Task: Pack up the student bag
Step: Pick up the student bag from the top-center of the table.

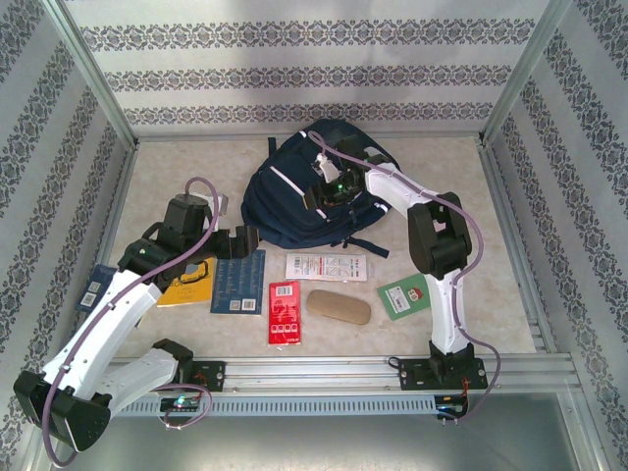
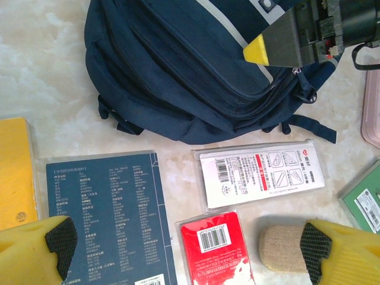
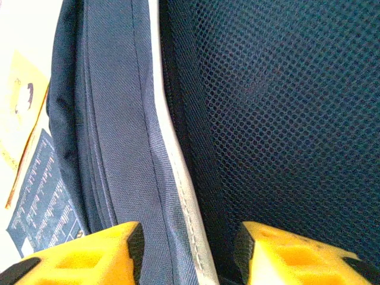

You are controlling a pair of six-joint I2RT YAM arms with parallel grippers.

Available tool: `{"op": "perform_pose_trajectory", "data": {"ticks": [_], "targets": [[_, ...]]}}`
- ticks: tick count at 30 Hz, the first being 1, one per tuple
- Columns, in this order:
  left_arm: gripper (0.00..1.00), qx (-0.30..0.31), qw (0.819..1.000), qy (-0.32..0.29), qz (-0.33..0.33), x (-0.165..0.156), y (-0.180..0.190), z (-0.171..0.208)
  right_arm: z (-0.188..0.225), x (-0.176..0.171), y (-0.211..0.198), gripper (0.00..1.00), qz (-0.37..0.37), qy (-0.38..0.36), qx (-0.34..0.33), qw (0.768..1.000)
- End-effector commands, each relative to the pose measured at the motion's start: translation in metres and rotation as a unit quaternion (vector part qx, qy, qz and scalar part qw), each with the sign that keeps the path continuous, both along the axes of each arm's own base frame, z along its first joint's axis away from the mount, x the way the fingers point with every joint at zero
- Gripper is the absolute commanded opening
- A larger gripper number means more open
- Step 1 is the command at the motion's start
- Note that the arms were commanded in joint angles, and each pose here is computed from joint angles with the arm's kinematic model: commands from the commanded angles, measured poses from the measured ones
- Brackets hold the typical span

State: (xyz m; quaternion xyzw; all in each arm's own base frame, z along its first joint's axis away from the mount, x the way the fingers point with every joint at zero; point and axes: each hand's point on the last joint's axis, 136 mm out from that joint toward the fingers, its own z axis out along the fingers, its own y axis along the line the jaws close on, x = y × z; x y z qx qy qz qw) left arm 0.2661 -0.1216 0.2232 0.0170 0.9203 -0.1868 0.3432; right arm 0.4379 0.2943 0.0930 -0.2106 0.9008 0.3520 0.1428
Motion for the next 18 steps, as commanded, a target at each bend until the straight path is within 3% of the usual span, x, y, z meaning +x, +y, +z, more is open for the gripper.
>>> {"op": "perform_pose_trajectory", "data": {"ticks": [1, 12, 18], "targets": [[0.97, -0.001, 1.0, -0.006, -0.012, 0.001, -0.002, 0.0, 0.005, -0.006, 0.011, 0.45, 0.027, 0.011, 0.025, 0.999], [0.95, -0.017, 0.999, -0.005, -0.028, 0.002, -0.01, 0.0, 0.001, -0.017, 0.027, 0.11, 0.061, 0.052, 0.074, 0.994], [0.95, -0.026, 0.999, -0.006, -0.032, 0.002, -0.013, 0.0, -0.014, -0.016, 0.039, 0.06, 0.073, 0.073, 0.067, 0.992]]}}
